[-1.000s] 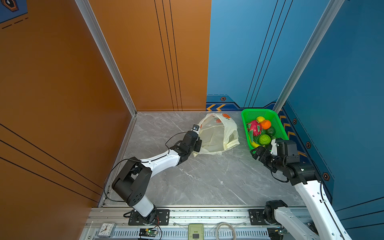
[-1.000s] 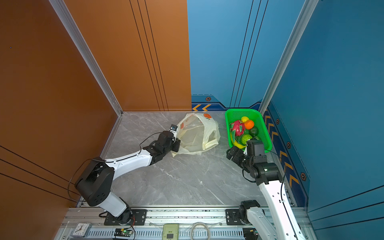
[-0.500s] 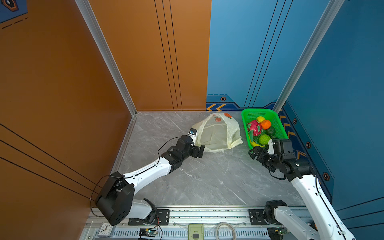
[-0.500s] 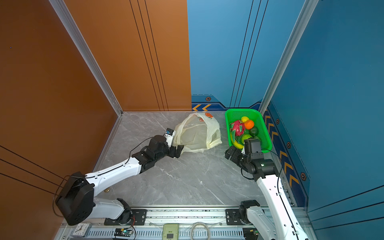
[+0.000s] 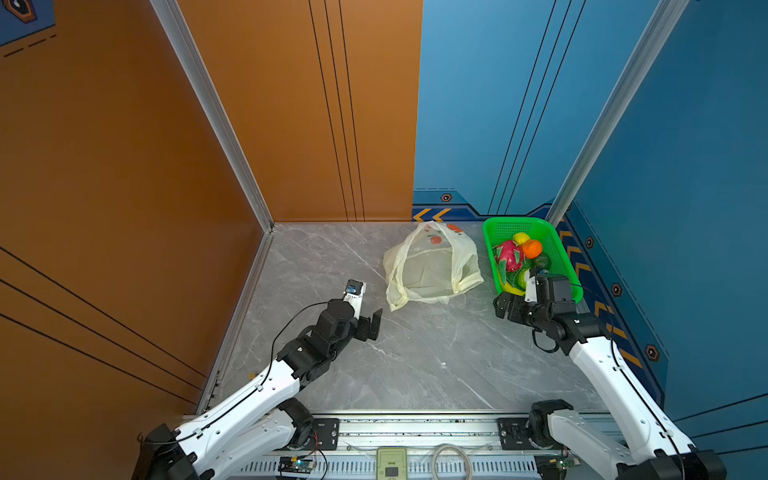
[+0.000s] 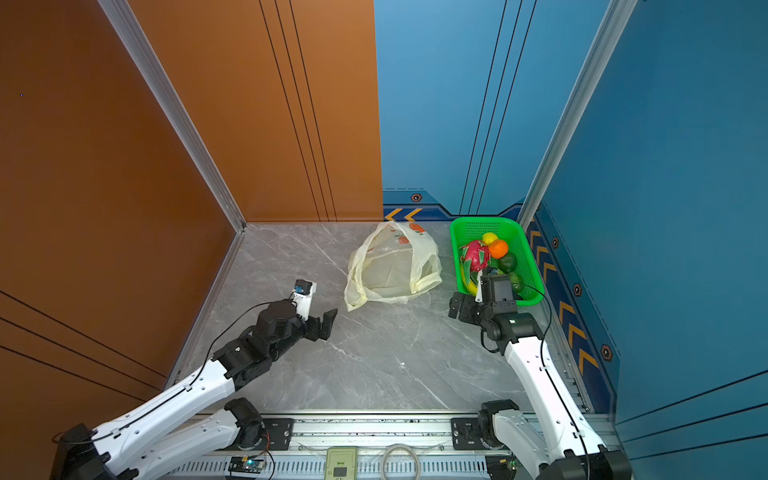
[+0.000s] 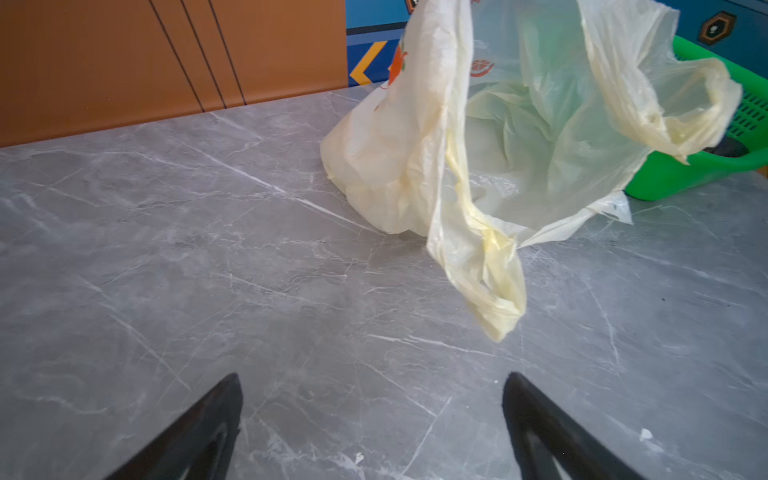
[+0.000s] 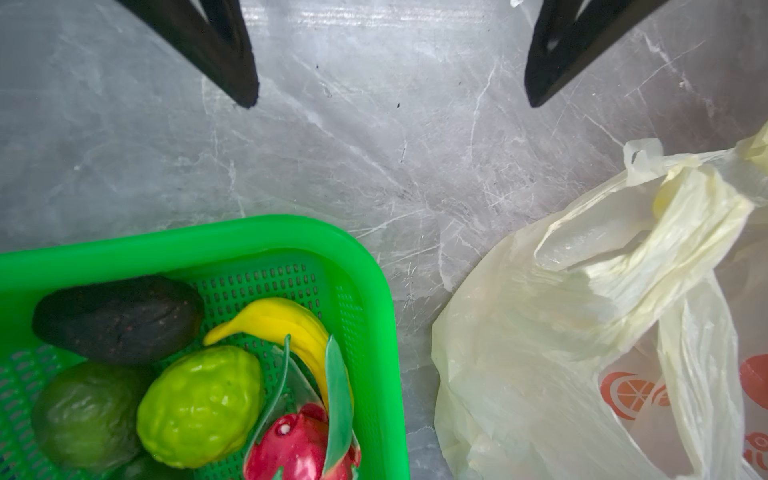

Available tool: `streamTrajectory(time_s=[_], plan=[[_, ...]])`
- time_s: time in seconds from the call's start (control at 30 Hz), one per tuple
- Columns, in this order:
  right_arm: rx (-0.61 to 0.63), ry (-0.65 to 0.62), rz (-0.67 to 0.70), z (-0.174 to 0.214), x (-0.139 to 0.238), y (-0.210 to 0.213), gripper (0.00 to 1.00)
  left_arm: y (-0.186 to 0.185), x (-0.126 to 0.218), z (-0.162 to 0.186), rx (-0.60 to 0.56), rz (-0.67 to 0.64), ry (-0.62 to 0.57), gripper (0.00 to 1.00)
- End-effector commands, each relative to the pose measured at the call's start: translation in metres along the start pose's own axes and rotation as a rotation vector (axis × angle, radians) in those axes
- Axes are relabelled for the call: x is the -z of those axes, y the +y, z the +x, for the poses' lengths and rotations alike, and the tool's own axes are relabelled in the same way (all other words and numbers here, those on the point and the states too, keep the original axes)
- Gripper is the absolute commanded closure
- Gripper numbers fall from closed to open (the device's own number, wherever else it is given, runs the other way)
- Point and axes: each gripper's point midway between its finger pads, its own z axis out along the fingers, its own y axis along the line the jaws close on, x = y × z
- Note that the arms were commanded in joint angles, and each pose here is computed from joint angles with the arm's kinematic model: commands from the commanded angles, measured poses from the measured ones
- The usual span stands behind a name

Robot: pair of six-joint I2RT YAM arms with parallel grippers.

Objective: Untie the knot of the plastic bag and take out the fruit

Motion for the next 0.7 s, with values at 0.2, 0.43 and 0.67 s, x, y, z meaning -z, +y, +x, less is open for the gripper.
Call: streamTrajectory(time_s=[0.2,0.43,0.67], plan=[[0.199,-0.219,0.057,-0.041,-0.048,-0.01,0.0,0.088,-0.005,0.011,0.002,-0.326,-0.041,0.02],[0.151,-0.307,0.077,-0.055,-0.079,-0.041,0.0,0.134,-0.02,0.011,-0.002,-0.438,-0.127,0.02],[0.184,-0.378,0.056,-0.052,-0.105,-0.045,0.0,0.164,-0.045,0.025,0.001,-0.506,-0.127,0.01]])
